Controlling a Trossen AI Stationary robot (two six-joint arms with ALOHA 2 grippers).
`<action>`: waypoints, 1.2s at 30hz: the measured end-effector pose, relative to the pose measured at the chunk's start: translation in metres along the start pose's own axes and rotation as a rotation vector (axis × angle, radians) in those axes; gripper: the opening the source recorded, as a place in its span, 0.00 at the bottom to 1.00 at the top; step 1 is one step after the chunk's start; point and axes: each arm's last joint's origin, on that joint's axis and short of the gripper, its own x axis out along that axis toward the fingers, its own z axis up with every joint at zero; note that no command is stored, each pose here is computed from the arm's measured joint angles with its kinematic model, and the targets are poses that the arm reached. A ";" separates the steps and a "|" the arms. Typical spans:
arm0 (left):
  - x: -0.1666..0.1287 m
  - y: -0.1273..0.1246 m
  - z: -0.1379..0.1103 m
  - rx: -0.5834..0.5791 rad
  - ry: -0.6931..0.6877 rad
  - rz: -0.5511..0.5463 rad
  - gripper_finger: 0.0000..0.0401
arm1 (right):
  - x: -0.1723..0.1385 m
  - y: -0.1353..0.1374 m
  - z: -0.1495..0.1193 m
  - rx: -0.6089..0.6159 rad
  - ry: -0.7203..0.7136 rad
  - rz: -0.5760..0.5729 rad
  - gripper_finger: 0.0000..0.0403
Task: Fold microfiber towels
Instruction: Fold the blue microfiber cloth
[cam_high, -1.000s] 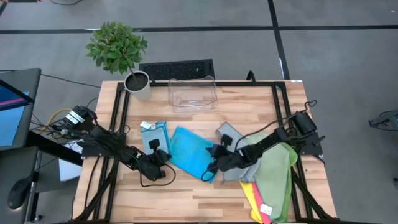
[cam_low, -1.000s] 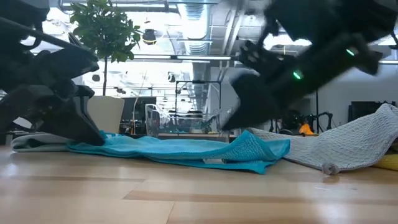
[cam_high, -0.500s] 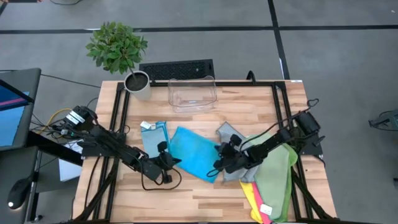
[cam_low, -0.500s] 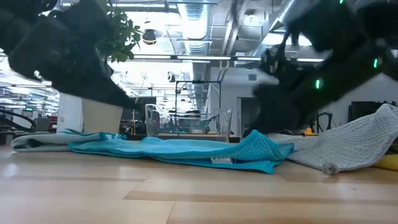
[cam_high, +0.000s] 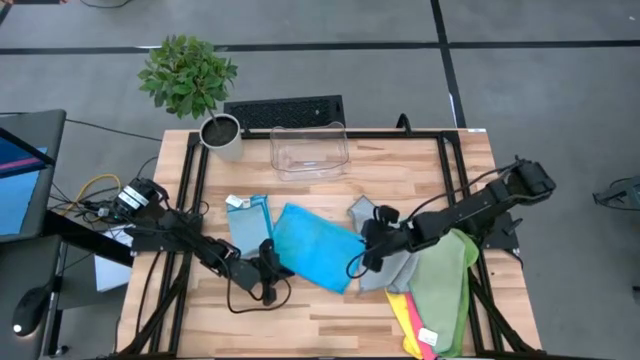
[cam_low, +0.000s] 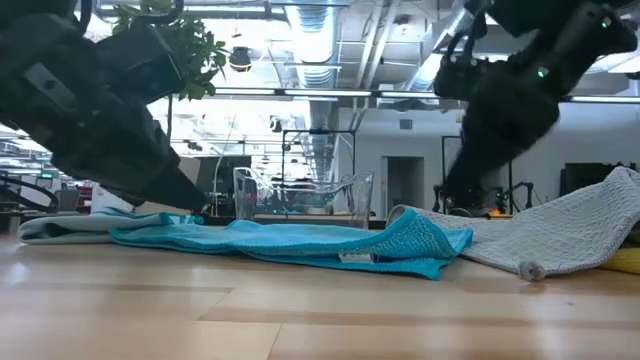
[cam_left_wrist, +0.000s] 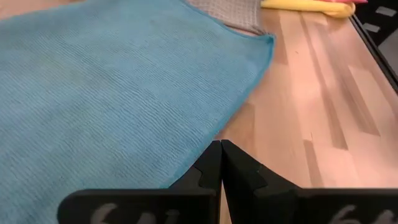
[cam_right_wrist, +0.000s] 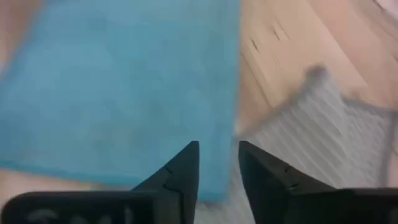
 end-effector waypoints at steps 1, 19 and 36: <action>0.000 -0.001 0.001 0.014 -0.017 0.011 0.00 | 0.002 0.000 -0.002 -0.005 0.011 -0.009 0.37; 0.006 0.019 0.004 0.169 -0.010 0.178 0.00 | 0.023 0.020 -0.028 -0.036 0.113 -0.034 0.17; 0.038 0.027 -0.028 0.118 -0.048 0.196 0.00 | -0.028 0.002 0.003 0.067 -0.065 0.026 0.02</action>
